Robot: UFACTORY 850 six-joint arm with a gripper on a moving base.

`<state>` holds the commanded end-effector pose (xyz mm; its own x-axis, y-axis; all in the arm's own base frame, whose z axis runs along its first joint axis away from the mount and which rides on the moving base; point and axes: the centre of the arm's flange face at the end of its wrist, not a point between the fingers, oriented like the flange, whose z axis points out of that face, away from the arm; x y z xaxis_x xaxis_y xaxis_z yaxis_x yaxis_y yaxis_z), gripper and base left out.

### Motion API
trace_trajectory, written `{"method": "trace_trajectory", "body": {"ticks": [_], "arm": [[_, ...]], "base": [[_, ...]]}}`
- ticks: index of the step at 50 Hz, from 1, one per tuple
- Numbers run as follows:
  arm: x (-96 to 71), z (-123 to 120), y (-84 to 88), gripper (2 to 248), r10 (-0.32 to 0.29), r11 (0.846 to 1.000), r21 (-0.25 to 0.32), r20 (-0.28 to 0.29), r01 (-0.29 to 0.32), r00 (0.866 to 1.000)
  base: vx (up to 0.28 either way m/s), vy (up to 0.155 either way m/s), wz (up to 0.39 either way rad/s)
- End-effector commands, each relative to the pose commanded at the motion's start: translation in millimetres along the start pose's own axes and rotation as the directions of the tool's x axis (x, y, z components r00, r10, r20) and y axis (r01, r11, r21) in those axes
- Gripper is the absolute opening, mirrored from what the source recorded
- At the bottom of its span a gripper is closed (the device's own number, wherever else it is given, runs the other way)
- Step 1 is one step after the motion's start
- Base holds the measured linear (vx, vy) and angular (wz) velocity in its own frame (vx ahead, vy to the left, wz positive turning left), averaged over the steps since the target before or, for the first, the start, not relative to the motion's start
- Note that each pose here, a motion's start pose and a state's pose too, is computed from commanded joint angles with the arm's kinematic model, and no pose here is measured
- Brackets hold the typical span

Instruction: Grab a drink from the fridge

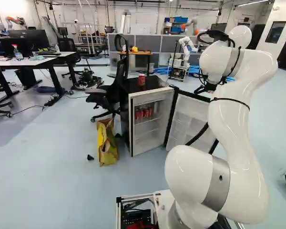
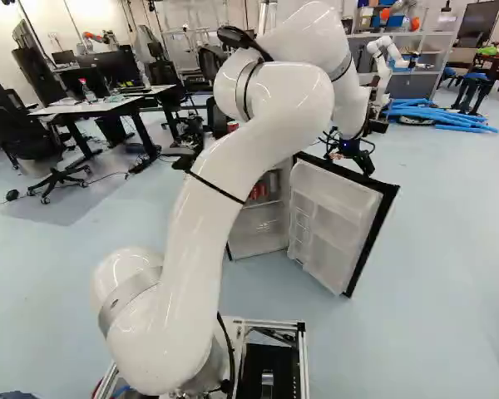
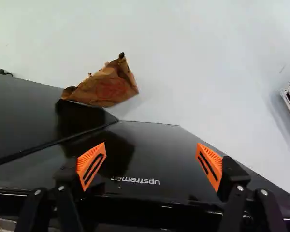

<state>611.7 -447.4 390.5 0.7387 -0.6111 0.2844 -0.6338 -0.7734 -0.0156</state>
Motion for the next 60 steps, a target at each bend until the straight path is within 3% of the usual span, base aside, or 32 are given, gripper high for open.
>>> {"method": "trace_trajectory", "body": {"ticks": [60], "arm": [[-60.5,-21.2,5.0,247,0.002,1.000,-0.006,0.091,-0.002,0.996]], "base": [[0.000,0.000,0.000]]}}
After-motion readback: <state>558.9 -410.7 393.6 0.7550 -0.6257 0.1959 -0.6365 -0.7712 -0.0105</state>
